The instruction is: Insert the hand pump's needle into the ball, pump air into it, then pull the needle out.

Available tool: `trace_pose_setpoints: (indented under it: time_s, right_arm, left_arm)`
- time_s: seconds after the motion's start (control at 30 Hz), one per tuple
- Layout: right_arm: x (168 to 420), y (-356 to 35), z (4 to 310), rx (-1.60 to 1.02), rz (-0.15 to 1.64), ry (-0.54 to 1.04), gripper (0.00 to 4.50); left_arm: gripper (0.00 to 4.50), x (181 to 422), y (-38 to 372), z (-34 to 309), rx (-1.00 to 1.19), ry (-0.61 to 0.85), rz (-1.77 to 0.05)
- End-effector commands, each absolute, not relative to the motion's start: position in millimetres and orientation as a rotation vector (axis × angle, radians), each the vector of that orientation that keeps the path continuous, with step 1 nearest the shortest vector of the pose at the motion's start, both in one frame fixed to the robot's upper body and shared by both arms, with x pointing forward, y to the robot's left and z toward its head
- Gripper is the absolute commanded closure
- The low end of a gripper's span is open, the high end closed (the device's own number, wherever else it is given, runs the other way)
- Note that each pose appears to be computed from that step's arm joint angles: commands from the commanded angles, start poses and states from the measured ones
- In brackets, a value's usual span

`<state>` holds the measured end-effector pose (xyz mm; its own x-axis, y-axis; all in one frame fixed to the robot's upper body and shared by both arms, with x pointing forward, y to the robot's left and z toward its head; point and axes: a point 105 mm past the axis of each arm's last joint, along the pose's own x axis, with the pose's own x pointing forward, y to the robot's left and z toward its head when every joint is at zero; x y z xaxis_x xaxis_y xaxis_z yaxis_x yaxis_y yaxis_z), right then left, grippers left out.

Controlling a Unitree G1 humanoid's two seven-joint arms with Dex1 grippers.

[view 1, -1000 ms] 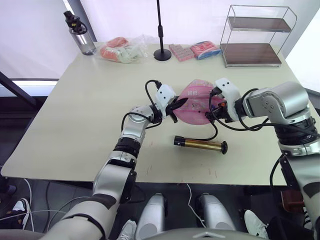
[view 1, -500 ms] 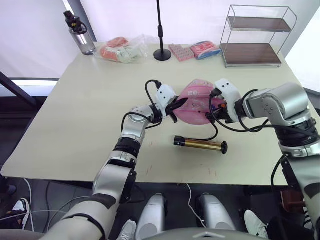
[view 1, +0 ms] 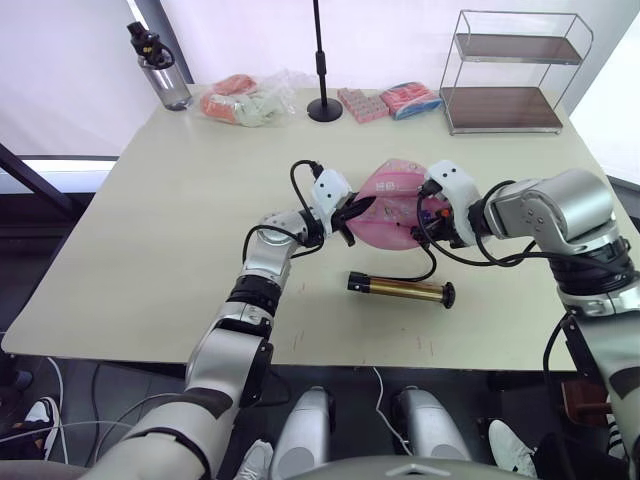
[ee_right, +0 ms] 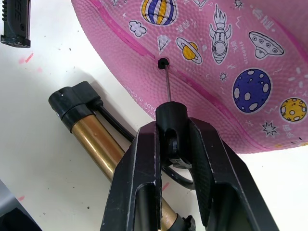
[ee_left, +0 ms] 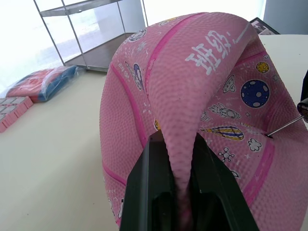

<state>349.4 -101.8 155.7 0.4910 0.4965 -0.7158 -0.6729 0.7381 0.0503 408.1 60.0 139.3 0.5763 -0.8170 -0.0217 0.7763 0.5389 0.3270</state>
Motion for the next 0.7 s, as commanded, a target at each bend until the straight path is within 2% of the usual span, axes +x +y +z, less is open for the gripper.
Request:
trace_pose_setpoints:
  time_s: [0.03,0.7]
  right_arm:
    - [344.5,-96.8,148.0,-0.261,0.750,0.812,4.19]
    - [354.6,-82.7,140.7,-0.304,0.742,0.839,4.19]
  left_arm:
    - [4.45,402.6,49.2,147.4,0.326,-0.185,-0.989]
    - [4.45,392.0,38.0,140.5,0.159,-0.106,-1.037]
